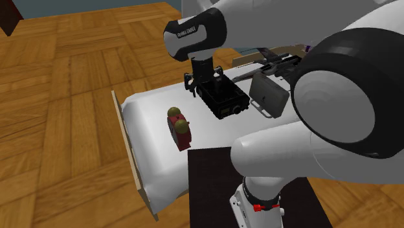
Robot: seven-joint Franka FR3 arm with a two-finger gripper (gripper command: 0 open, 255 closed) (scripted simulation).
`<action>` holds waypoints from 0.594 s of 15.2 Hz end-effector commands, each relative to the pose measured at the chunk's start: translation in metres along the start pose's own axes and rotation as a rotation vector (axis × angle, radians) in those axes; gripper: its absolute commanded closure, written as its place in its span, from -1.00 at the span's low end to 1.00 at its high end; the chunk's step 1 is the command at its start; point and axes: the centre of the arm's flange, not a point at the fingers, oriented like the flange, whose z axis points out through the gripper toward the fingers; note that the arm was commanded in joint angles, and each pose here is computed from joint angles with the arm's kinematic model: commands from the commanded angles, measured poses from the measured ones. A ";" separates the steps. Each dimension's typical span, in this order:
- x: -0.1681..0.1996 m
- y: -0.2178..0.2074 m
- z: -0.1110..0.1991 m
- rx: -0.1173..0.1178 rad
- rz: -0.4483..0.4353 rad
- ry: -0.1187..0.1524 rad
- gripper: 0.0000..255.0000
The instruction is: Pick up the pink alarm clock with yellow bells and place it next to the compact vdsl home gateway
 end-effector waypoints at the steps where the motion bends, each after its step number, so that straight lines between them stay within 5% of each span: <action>1: 0.006 -0.021 0.017 0.000 -0.001 0.004 -1.00; 9: 0.033 -0.108 0.071 -0.005 -0.009 0.015 -1.00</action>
